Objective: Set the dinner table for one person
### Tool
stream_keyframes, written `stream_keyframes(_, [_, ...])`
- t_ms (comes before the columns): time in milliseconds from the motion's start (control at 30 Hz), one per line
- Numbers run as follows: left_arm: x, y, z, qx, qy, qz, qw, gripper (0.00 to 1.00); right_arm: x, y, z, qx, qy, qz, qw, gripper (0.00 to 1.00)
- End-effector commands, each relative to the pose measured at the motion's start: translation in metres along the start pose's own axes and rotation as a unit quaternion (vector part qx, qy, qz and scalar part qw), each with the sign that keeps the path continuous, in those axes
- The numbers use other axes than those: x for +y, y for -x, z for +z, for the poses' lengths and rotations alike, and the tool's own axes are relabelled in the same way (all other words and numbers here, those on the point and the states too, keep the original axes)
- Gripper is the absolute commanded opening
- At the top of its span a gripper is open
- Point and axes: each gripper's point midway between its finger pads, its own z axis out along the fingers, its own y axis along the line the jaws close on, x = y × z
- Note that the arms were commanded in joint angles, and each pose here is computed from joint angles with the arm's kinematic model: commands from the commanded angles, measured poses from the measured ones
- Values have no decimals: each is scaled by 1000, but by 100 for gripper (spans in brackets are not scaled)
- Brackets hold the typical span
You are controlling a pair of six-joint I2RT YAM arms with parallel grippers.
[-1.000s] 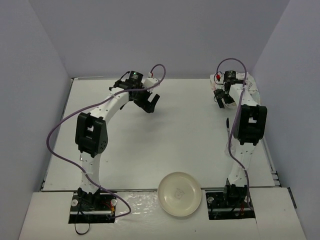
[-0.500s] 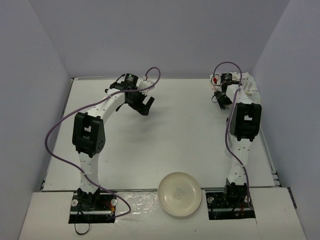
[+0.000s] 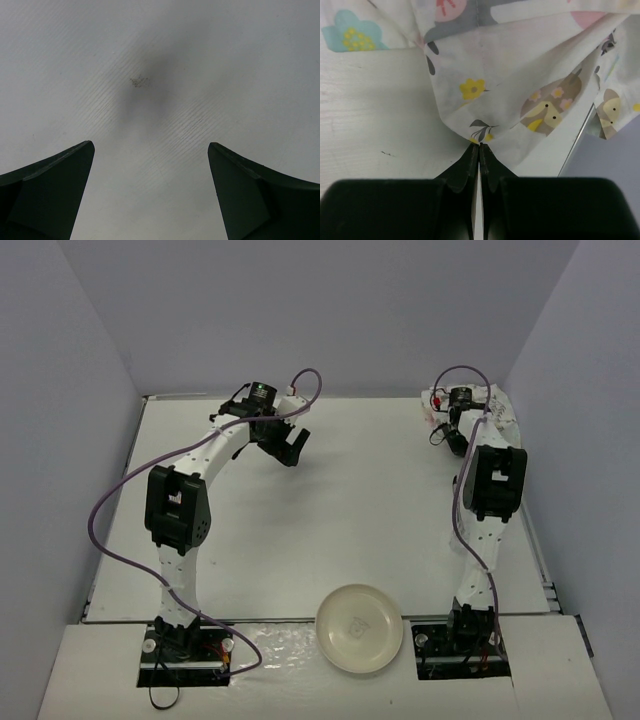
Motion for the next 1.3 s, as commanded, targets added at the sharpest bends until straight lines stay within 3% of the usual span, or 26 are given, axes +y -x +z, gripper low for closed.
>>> stream_keyframes(0, [3, 27, -23, -38, 17, 12, 999, 97, -62, 56, -91, -108, -58, 59, 991, 0])
stream_keyframes(100, [4, 24, -25, -35, 21, 14, 999, 97, -80, 96, -179, -213, -63, 91, 971, 0])
stream_keyframes(233, [5, 23, -30, -34, 29, 19, 999, 97, -21, 136, -312, -369, 38, 24, 928, 0])
stream_keyframes(367, [5, 26, -34, -41, 30, 20, 999, 97, 64, 121, -435, -492, 185, -83, 847, 0])
stream_keyframes(400, [4, 27, -35, -42, 29, 21, 998, 97, 78, 110, -465, -519, 216, -107, 820, 0])
stream_keyframes(433, [3, 27, -36, -44, 27, 22, 998, 97, 93, 93, -508, -557, 253, -138, 779, 0])
stream_keyframes(500, [3, 28, -39, -45, 28, 26, 998, 97, 101, 76, -550, -581, 300, -141, 743, 0])
stream_keyframes(600, [7, 30, -50, -49, 42, 34, 997, 97, 77, 52, -598, -620, 302, -143, 710, 0])
stream_keyframes(667, [13, 31, -63, -55, 52, 36, 996, 97, 66, 40, -606, -627, 290, -139, 710, 0])
stream_keyframes(800, [31, 35, -112, -82, 76, 32, 993, 97, 64, 44, -559, -588, 263, -123, 755, 0])
stream_keyframes(1067, [81, -8, -181, -76, 133, 4, 988, 97, 123, 42, -404, -439, 313, -133, 831, 0])
stream_keyframes(1200, [73, -26, -193, -66, 122, 6, 990, 97, 153, 38, -307, -336, 309, -135, 879, 0])
stream_keyframes(1267, [53, -29, -198, -71, 88, 14, 994, 97, 162, 34, -278, -300, 312, -135, 891, 0])
